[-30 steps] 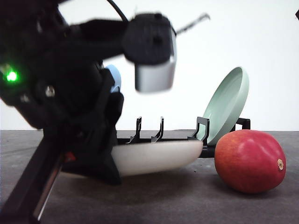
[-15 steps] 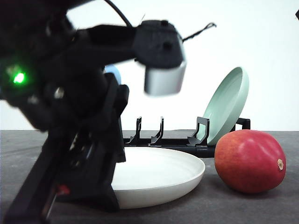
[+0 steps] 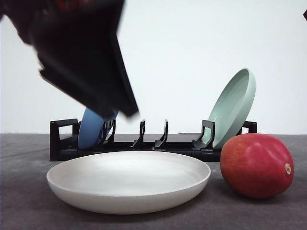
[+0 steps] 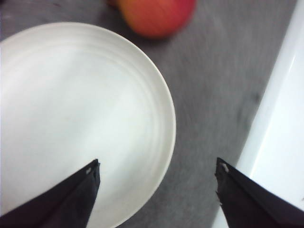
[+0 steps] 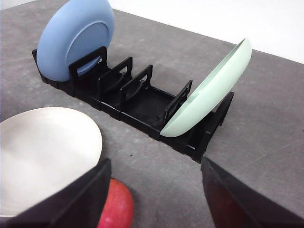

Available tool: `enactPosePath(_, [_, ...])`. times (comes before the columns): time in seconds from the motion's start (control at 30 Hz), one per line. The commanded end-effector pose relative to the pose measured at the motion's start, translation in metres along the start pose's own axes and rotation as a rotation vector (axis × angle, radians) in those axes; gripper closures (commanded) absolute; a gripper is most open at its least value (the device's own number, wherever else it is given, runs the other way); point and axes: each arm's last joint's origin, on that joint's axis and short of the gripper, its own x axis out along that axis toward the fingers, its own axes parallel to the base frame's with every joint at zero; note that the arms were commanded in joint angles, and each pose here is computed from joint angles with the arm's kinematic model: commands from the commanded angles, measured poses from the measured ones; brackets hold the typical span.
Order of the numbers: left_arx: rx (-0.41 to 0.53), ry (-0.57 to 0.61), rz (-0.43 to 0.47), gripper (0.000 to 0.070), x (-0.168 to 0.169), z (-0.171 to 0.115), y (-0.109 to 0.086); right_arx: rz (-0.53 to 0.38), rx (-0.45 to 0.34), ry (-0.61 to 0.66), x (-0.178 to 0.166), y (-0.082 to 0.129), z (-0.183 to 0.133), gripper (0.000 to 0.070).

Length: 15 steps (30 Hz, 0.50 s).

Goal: Place pomegranate in white plate

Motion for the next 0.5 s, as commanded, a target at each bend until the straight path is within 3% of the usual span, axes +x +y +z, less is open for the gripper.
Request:
enactPosePath(0.0, [-0.079, -0.061, -0.021, 0.023, -0.012, 0.005, 0.01, 0.006, 0.026, -0.022, -0.002, 0.001, 0.005, 0.0315])
enactPosePath(0.27, [-0.289, -0.24, 0.214, 0.0235, -0.069, -0.01, 0.064, 0.011, 0.162, -0.016, -0.002, 0.001, 0.005, 0.0305])
enactPosePath(0.47, [-0.419, -0.398, 0.425, 0.0324, -0.108, -0.034, 0.087, 0.025, 0.234, 0.005, -0.002, 0.001, 0.003, 0.0278])
